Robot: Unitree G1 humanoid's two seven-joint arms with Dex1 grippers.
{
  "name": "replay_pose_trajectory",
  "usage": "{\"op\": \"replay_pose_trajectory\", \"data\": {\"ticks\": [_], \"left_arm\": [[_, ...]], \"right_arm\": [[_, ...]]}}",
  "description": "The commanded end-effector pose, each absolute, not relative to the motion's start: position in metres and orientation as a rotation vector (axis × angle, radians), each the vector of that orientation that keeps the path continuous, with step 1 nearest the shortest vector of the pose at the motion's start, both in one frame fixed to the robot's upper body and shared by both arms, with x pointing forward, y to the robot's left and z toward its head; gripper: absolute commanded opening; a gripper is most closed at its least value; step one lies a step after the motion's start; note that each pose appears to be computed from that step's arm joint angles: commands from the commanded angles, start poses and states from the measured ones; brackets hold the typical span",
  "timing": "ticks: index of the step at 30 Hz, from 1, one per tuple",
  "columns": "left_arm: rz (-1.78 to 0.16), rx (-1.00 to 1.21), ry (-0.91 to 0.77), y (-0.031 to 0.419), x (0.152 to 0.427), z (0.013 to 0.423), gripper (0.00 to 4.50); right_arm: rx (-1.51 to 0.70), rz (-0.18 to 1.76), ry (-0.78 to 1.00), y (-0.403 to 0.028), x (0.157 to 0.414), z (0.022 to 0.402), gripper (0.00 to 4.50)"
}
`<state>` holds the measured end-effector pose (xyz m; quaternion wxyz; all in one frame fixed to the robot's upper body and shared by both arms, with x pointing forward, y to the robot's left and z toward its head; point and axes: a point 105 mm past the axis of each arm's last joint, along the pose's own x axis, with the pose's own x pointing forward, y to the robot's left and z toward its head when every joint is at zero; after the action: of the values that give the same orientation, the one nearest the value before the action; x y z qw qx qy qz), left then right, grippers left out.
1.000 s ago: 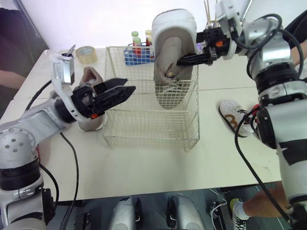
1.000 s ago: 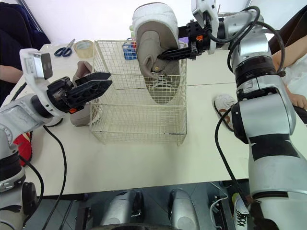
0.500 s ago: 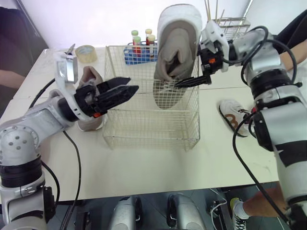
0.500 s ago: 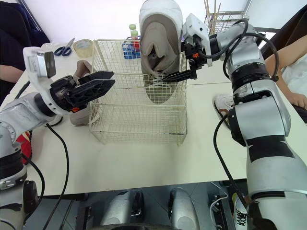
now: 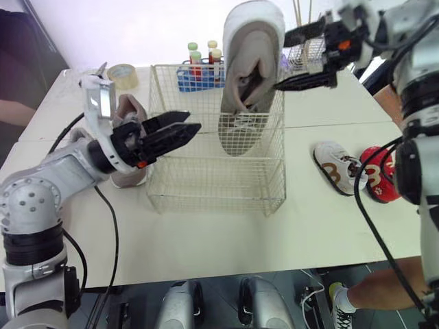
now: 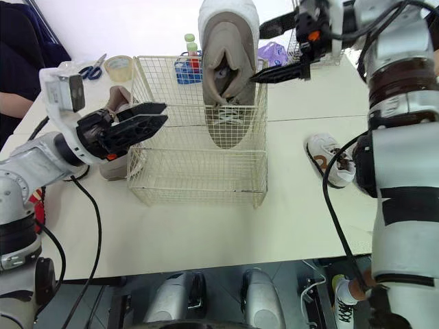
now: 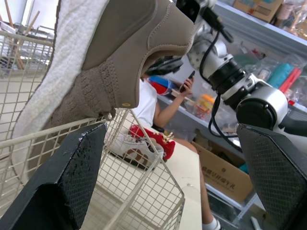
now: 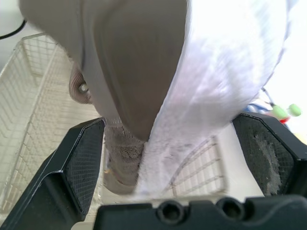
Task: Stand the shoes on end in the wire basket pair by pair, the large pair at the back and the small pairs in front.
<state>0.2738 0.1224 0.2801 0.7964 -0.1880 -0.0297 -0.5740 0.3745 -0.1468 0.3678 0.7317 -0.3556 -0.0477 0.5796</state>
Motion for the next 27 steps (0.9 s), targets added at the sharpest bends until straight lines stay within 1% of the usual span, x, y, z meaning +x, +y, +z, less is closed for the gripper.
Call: {"op": "replay_pose_trajectory", "data": {"ticks": [1,6,13,17,19,22,24,26,27], "left_arm": [[-1.247,-0.368,-0.119,0.123,0.271,0.291,4.5],[-1.192,-0.32,-0.158,0.137,0.274,0.301,4.5],[-1.121,-0.246,-0.177,0.155,0.273,0.31,4.5],[-1.074,-0.23,-0.205,0.168,0.275,0.319,4.5],[-1.004,-0.206,-0.241,0.186,0.28,0.331,4.5],[-0.905,-0.18,-0.284,0.212,0.288,0.347,4.5],[-0.79,-0.146,-0.282,0.236,0.301,0.356,4.5],[-0.638,-0.115,-0.249,0.263,0.322,0.356,4.5],[-0.597,-0.11,-0.237,0.271,0.329,0.355,4.5]], "right_arm": [[-0.83,1.181,-0.189,-0.167,0.362,0.403,4.49],[-0.718,1.143,-0.264,-0.192,0.342,0.421,4.49],[-0.512,1.204,-0.325,-0.199,0.306,0.41,4.49],[-0.305,1.257,-0.436,-0.184,0.28,0.419,4.49],[-0.169,1.32,-0.487,-0.17,0.264,0.42,4.49],[-0.035,1.379,-0.503,-0.154,0.249,0.415,4.49],[-0.019,1.404,-0.463,-0.137,0.245,0.399,4.49],[-0.049,1.412,-0.401,-0.121,0.245,0.381,4.49],[-0.058,1.412,-0.386,-0.116,0.245,0.376,4.49]]}}
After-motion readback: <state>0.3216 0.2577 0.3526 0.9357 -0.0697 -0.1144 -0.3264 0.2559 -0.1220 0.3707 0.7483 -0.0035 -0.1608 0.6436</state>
